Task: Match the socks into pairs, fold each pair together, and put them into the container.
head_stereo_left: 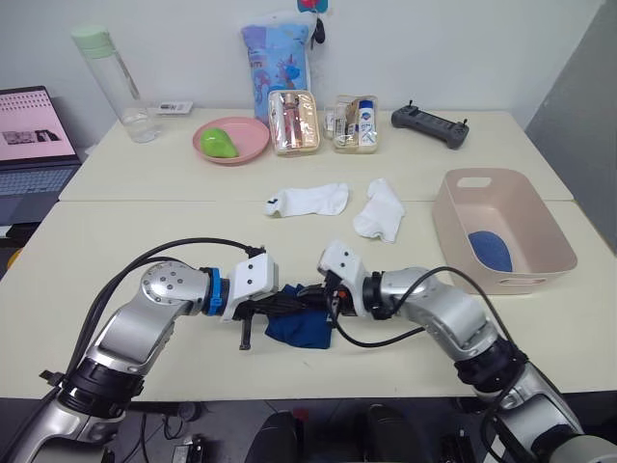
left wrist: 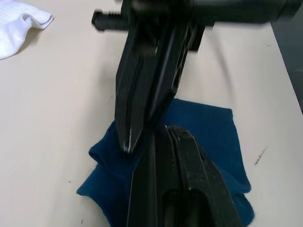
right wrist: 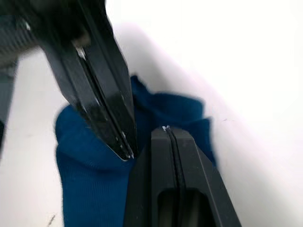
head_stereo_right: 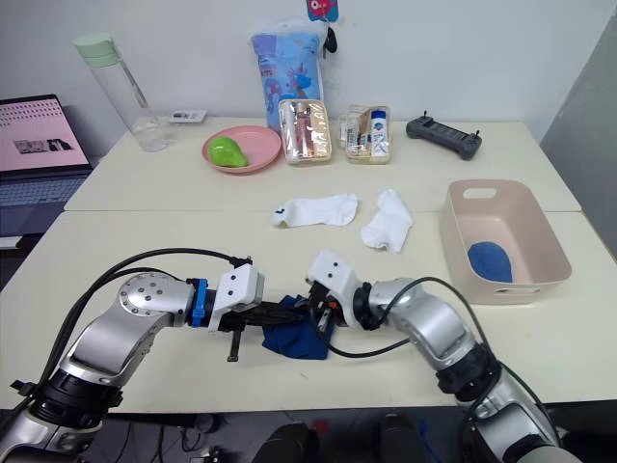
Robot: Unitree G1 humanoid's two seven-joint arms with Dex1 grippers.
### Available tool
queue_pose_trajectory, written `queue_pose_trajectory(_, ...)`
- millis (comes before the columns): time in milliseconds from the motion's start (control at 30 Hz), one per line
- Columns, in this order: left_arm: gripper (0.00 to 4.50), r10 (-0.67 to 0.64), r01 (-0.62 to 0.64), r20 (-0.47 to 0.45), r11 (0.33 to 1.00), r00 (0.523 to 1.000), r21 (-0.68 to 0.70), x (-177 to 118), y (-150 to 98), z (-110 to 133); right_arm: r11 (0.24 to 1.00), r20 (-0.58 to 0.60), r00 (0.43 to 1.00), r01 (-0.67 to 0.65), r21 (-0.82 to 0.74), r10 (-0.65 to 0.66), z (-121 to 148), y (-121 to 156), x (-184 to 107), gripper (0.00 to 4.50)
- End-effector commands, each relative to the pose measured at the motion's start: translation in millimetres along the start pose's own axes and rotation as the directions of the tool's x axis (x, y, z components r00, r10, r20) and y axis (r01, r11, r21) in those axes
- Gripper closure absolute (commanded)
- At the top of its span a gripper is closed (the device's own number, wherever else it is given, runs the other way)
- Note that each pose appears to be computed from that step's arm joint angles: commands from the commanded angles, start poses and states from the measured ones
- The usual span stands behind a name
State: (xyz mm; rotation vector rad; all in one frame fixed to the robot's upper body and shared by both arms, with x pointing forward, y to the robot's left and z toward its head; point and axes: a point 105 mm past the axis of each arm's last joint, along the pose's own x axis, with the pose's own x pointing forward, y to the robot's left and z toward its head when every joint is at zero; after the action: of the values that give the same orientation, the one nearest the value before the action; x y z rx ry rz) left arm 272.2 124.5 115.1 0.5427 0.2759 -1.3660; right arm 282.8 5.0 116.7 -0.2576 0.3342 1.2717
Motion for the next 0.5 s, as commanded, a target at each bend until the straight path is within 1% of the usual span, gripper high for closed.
queue_pose_trajectory(33,4.50,-0.009,0.009,-0.013,1.000,1.000,0.014,2.3,-0.2,-0.5,0.999,0.040,0.998,-0.047,0.002,0.047,11.9,8.2,-8.4,4.47)
queue_pose_trajectory(67,4.50,-0.010,0.010,-0.018,1.000,1.000,0.008,2.4,-0.3,-2.0,0.998,0.032,0.998,-0.056,0.011,0.056,10.2,9.4,-9.5,4.47)
queue_pose_trajectory(167,4.50,-0.007,0.005,-0.041,0.999,0.999,-0.043,4.0,-0.4,-13.1,0.989,-0.060,0.988,-0.137,0.057,0.140,-19.2,27.3,-10.5,4.47)
queue_pose_trajectory(267,4.50,-0.001,-0.003,-0.058,0.998,0.998,-0.068,4.5,0.2,-20.6,0.983,-0.097,0.981,-0.164,0.078,0.171,-33.3,35.5,-6.4,4.47)
queue_pose_trajectory(367,4.50,0.008,-0.016,-0.088,0.996,0.996,-0.083,1.5,1.1,-31.6,0.981,-0.161,0.969,-0.174,0.083,0.185,-51.2,38.5,-7.9,4.47)
queue_pose_trajectory(433,4.50,0.017,-0.026,-0.097,0.996,0.995,-0.087,-1.1,2.4,-35.7,0.981,-0.185,0.964,-0.180,0.077,0.191,-58.0,39.4,-12.2,4.47)
queue_pose_trajectory(500,4.50,0.026,-0.036,-0.102,0.995,0.994,-0.093,-3.3,3.6,-38.0,0.981,-0.186,0.964,-0.178,0.078,0.189,-59.2,38.9,-16.3,4.47)
